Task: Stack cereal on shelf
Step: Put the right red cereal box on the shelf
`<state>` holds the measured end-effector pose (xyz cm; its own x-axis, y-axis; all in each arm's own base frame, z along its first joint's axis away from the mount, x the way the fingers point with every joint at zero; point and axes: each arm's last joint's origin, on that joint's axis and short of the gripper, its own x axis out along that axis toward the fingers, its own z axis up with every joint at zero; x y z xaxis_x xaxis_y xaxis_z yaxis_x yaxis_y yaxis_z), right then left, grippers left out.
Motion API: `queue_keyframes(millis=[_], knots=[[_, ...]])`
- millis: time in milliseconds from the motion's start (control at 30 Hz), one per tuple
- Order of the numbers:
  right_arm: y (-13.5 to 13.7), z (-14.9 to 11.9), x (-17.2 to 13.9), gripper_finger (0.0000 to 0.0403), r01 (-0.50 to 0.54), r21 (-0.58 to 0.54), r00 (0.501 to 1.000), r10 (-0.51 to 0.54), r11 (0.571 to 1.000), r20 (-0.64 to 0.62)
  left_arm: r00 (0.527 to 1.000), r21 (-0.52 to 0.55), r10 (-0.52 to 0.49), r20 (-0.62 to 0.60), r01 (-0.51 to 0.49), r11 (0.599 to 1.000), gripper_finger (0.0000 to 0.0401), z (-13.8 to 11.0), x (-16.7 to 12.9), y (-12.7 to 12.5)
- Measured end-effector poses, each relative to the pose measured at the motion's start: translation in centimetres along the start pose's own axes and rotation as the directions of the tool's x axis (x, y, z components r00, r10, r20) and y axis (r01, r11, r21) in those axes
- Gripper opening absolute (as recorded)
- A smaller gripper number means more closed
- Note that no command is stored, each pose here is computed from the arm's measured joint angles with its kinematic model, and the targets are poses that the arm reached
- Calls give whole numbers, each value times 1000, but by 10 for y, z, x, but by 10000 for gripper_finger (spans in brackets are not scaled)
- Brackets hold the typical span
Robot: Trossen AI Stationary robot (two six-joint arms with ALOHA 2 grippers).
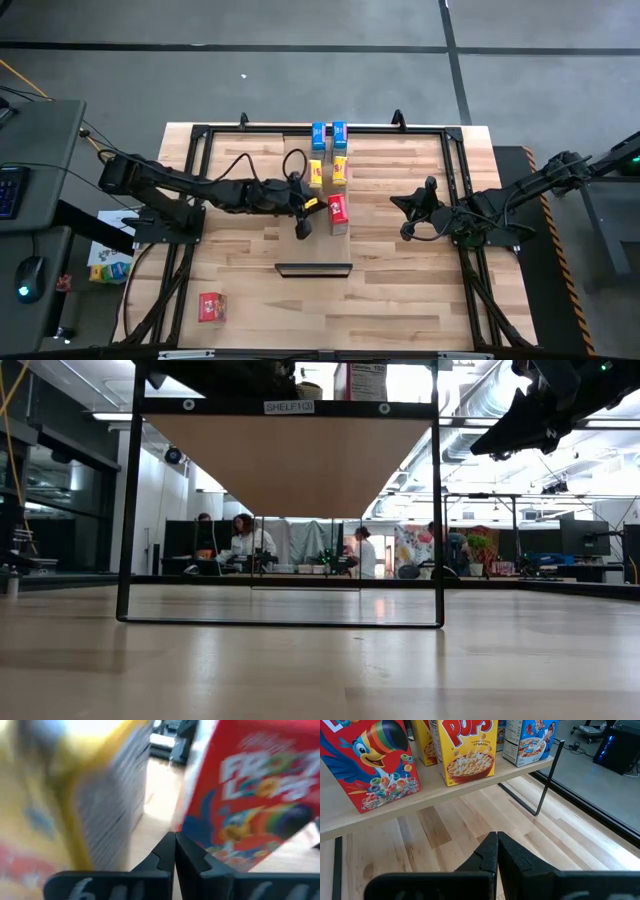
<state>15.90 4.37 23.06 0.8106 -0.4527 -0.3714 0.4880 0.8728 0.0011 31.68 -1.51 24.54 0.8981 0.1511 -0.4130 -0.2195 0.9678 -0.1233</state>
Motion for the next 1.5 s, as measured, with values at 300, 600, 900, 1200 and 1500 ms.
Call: queue_keyframes(millis=[300,600,900,1200,1500], knots=[[0,0,0,0,0,0,1000,0,1000,0,999,5,-36,-28,36,999,0,-5,-3,-13],[0,0,0,0,0,1,1000,0,1000,0,1000,18,-29,5,29,999,0,-1,-2,-9],[0,0,0,0,0,1,1000,0,1000,0,999,-1,-51,9,51,999,0,1,2,-3],[0,0,0,0,0,3,1000,0,1000,0,998,-3,-60,15,60,998,0,1,2,-4],[0,0,0,0,0,1,1000,0,1000,0,997,2,-65,32,65,998,0,4,0,-4]])
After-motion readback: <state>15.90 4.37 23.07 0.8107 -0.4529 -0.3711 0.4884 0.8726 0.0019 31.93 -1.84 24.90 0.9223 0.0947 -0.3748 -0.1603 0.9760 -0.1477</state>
